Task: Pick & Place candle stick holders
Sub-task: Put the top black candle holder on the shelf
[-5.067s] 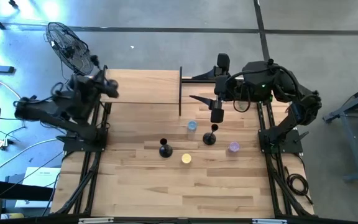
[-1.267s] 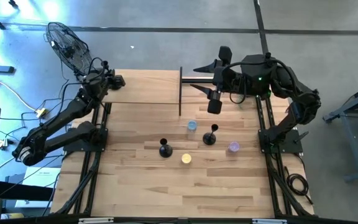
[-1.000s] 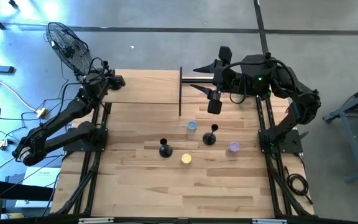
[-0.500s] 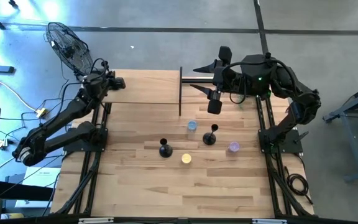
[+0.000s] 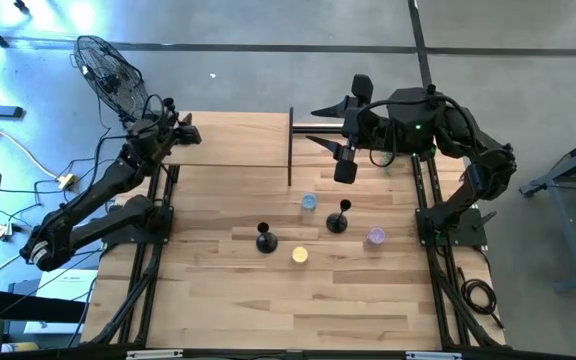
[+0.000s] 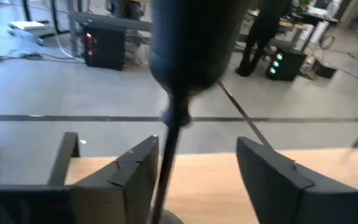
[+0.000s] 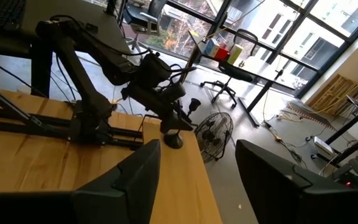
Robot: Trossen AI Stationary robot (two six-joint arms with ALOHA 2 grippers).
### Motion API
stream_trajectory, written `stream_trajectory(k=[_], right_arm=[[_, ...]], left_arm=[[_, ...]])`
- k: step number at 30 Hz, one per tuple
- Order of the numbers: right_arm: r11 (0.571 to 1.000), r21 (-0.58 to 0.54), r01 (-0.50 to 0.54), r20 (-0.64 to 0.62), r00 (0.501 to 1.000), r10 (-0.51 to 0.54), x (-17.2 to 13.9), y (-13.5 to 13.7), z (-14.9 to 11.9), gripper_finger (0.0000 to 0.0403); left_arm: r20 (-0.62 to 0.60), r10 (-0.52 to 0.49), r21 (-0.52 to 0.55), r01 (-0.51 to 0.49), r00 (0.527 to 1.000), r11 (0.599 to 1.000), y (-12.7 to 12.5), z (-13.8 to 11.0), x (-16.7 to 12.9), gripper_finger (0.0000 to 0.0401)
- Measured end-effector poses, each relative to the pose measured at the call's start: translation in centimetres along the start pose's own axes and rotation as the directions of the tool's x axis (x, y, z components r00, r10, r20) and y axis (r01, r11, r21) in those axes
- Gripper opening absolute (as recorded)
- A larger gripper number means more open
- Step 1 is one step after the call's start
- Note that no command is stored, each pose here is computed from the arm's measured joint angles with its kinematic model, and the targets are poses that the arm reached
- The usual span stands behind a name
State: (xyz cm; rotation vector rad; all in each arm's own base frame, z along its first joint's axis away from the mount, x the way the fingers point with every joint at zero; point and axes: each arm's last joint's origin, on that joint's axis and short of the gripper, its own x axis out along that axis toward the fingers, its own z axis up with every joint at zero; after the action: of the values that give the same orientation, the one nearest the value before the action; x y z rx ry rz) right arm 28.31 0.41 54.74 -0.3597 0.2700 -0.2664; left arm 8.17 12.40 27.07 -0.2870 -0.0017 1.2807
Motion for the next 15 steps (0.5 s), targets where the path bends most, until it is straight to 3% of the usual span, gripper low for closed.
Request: stream_trajectory(k=[10, 15], right_arm=[[1.0, -0.006, -0.008, -0.02, 1.0, 0.008, 0.0, 0.1, -0.2, 0.0204], [1.0, -0.006, -0.009, -0.02, 1.0, 0.009, 0.0, 0.1, -0.2, 0.0204]], left_arm=[[0.027, -0.037, 0.004, 0.037, 0.999, 0.999, 0.2, 0.4, -1.1, 0.0289], [0.086, -0.159, 0.013, 0.158, 0.984, 0.987, 0.4, 1.2, -3.0, 0.0294]])
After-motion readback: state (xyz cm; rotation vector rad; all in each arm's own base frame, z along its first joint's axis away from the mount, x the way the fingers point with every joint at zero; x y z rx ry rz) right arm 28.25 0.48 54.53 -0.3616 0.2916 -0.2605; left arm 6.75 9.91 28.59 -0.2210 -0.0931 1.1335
